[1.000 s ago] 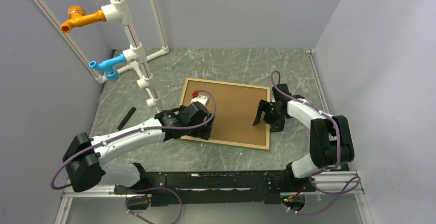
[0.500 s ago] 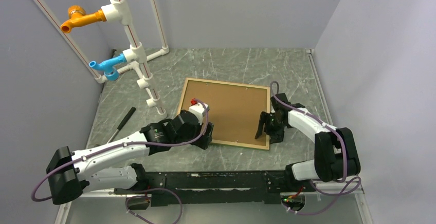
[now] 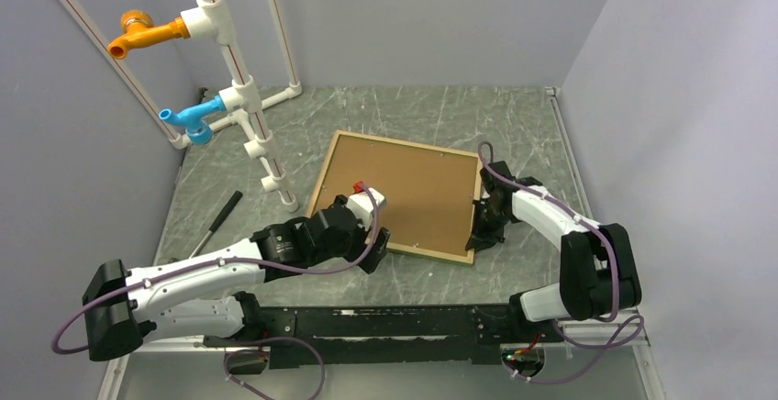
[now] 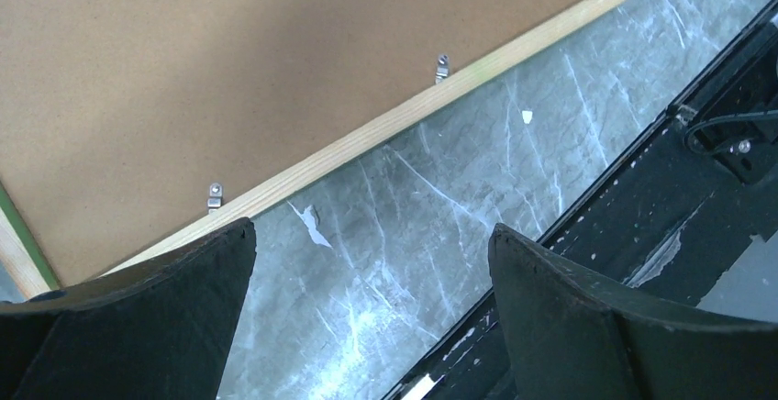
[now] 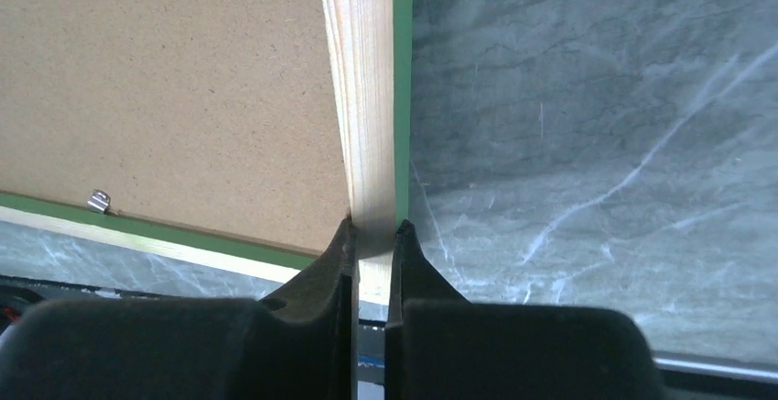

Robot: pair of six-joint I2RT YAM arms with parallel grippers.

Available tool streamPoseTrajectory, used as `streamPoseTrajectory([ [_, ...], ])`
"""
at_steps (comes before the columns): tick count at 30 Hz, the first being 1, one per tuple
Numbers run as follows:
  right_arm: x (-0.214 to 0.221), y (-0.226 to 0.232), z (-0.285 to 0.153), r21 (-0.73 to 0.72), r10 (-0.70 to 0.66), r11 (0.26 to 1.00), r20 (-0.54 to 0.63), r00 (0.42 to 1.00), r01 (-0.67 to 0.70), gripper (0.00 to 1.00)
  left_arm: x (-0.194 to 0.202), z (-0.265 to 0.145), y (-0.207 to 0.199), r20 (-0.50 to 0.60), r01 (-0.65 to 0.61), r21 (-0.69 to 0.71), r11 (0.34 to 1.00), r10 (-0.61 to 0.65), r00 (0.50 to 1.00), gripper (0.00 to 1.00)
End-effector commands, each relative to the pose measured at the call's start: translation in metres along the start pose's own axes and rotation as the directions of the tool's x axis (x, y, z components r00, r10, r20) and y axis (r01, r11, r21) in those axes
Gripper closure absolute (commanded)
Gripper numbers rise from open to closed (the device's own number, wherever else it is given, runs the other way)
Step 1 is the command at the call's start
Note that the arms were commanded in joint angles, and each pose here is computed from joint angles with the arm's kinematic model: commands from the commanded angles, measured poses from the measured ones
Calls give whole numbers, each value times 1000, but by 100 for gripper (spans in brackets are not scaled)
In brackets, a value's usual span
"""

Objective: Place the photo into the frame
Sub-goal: Turn over the photo frame at the center of the board.

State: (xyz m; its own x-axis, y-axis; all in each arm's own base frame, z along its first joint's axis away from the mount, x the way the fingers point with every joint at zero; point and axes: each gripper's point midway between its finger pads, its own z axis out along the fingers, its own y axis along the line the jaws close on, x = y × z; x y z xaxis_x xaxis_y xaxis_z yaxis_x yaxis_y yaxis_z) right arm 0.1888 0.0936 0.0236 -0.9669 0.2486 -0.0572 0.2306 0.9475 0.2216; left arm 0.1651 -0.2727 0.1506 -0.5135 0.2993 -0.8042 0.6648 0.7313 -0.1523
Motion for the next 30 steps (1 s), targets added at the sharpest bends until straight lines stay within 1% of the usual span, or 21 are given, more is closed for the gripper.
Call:
streamPoseTrajectory([
  [1,-27,25,-38,-68,-15,997,80,997,20,100,-30,-3,-13,76,-78,16,997,76,994,0],
  [7,-38,41,-79,-108,-28,993,142,989,43,100,-38,2,-25,51,-195,-10,981,196,979,1],
  [12,-43,49,-107,-128,-36,990,182,983,60,100,-40,11,-33,17,-354,-58,933,356,935,1],
  [13,-43,50,-110,-132,-38,989,182,983,63,100,-38,14,-34,2,-395,-70,916,396,918,1],
  [15,-43,54,-118,-142,-41,988,188,981,69,100,-39,17,-31,-27,-448,-138,883,449,893,0],
  [18,-42,59,-127,-163,-46,984,190,981,78,100,-44,22,-27,-57,-500,-246,830,503,863,0],
  [19,-41,60,-130,-173,-45,982,186,981,78,100,-46,24,-24,-71,-534,-279,798,538,840,1],
  [20,-41,63,-132,-183,-47,980,185,982,81,100,-47,27,-23,-82,-549,-304,778,553,829,1],
  [26,-37,69,-144,-213,-58,972,178,982,96,100,-47,47,-22,-151,-620,-381,685,616,773,2],
  [30,-34,72,-150,-232,-62,967,179,982,103,100,-48,60,-17,-205,-666,-439,603,655,728,5],
])
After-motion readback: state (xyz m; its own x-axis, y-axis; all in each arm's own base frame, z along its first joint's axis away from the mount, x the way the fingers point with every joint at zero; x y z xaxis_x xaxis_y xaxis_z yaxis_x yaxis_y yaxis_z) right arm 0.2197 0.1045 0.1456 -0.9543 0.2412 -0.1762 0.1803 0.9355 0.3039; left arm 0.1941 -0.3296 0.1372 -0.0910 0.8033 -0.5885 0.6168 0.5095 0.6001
